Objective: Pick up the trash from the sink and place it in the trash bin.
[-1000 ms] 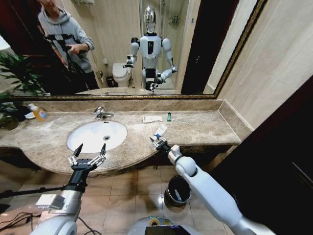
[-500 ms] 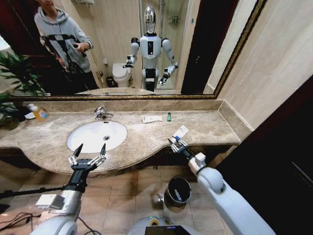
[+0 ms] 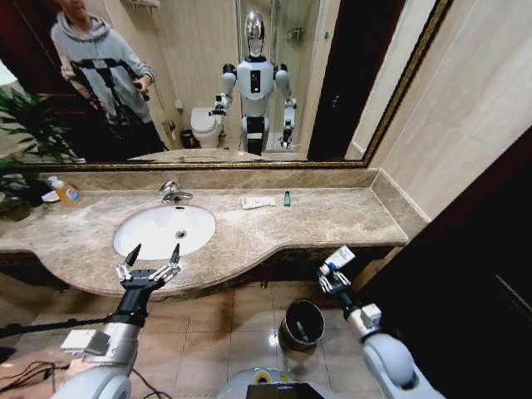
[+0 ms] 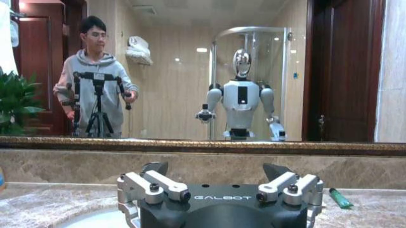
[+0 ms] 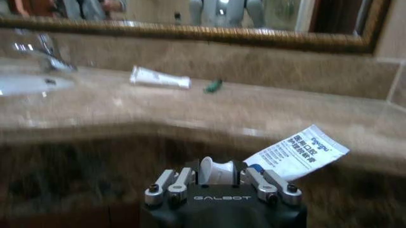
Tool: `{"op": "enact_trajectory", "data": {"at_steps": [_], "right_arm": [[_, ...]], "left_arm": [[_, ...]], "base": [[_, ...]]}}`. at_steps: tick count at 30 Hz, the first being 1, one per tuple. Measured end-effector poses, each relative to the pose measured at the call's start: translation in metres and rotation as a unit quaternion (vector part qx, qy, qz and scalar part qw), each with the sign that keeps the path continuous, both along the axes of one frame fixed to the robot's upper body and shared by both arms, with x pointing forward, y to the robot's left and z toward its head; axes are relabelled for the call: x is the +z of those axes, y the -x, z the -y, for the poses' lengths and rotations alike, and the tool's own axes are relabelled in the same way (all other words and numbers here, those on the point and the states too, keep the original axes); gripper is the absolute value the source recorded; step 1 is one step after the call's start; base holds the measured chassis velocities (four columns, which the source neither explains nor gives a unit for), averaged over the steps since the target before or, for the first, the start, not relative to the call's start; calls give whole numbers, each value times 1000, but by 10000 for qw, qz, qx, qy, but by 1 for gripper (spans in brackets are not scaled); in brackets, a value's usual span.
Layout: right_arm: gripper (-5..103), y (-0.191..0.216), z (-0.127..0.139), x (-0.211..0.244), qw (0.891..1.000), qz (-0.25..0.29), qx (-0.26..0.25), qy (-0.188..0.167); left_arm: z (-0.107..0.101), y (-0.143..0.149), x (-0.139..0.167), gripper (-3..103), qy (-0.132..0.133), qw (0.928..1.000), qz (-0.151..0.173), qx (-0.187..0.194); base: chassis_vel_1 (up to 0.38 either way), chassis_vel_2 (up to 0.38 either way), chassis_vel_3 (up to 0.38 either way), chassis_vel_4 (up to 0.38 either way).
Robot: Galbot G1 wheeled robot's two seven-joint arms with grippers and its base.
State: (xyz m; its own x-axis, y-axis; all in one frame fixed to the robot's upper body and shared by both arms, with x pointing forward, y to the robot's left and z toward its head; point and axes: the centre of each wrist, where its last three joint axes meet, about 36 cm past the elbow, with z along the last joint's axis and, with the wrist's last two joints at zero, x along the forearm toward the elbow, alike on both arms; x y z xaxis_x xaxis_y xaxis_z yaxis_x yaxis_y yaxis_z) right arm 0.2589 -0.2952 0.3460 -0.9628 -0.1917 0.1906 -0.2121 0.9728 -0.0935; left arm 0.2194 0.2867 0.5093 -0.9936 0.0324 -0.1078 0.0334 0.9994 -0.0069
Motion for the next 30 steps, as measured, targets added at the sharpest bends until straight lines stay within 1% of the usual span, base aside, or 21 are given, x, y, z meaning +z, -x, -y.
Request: {"op": "enact_trajectory", "data": {"at_steps": [2, 3, 5, 6, 7, 8, 9, 12, 13, 14, 15, 16, 17, 19, 20, 21, 23, 24, 26, 28, 30], "right_arm": [[31, 9, 1, -16, 9998, -157, -30, 86], [31, 9, 1, -16, 9998, -157, -30, 86], [31, 18, -2, -44, 9988, -451, -42, 189], [31, 18, -2, -44, 9988, -451, -42, 189], [31, 19, -4, -62, 9978, -616, -40, 256], [31, 18, -7, -77, 9967, -751, -20, 307], [31, 18, -7, -77, 9967, -751, -20, 307], [31, 12, -18, -109, 9927, -1161, 67, 318], [31, 12, -18, -109, 9927, -1161, 67, 318], [31, 8, -20, -119, 9913, -1254, 130, 386], [31, 1, -20, -134, 9884, -1370, 282, 590], [31, -2, -19, -144, 9865, -1436, 357, 708], [31, -2, -19, -144, 9865, -1436, 357, 708], [31, -12, -16, -167, 9812, -1655, 445, 889], [31, -15, -14, -175, 9783, -1782, 473, 942], [31, -15, -14, -175, 9783, -1782, 473, 942], [31, -25, -8, -198, 9702, -2088, 520, 1112], [31, -25, -8, -198, 9702, -2088, 520, 1112], [31, -35, -3, -217, 9635, -2320, 518, 1227], [31, -42, -2, -231, 9585, -2506, 508, 1263], [31, -48, -2, -238, 9557, -2593, 535, 1286]], "left_arm": [[0, 0, 0, 100, 0, 10000, 0, 0], [0, 0, 0, 100, 0, 10000, 0, 0], [0, 0, 0, 100, 0, 10000, 0, 0], [0, 0, 0, 100, 0, 10000, 0, 0], [0, 0, 0, 100, 0, 10000, 0, 0], [0, 0, 0, 100, 0, 10000, 0, 0], [0, 0, 0, 100, 0, 10000, 0, 0], [0, 0, 0, 100, 0, 10000, 0, 0], [0, 0, 0, 100, 0, 10000, 0, 0], [0, 0, 0, 100, 0, 10000, 0, 0], [0, 0, 0, 100, -1, 10000, 0, 1], [0, 0, 0, 100, 0, 10000, 0, 0], [0, 0, 0, 100, 0, 10000, 0, 0], [0, 0, 0, 100, 0, 10000, 0, -1], [0, 0, 0, 100, 0, 10000, 0, 0], [0, 0, 0, 100, 0, 10000, 0, 0], [0, 0, 0, 100, 0, 10000, 0, 0], [0, 0, 0, 100, 0, 10000, 0, 0], [0, 0, 0, 100, -1, 10000, 0, 1], [0, 0, 0, 100, 0, 10000, 0, 0], [0, 0, 0, 100, 0, 10000, 0, 0]], "base": [[0, 0, 0, 0], [0, 0, 0, 0], [0, 0, 0, 0], [0, 0, 0, 0], [0, 0, 0, 0], [0, 0, 0, 0], [0, 0, 0, 0], [0, 0, 0, 0], [0, 0, 0, 0], [0, 0, 0, 0], [0, 0, 0, 0], [0, 0, 0, 0], [0, 0, 0, 0], [0, 0, 0, 0], [0, 0, 0, 0], [0, 0, 0, 0], [0, 0, 0, 0], [0, 0, 0, 0], [0, 0, 0, 0], [0, 0, 0, 0], [0, 0, 0, 0]]}}
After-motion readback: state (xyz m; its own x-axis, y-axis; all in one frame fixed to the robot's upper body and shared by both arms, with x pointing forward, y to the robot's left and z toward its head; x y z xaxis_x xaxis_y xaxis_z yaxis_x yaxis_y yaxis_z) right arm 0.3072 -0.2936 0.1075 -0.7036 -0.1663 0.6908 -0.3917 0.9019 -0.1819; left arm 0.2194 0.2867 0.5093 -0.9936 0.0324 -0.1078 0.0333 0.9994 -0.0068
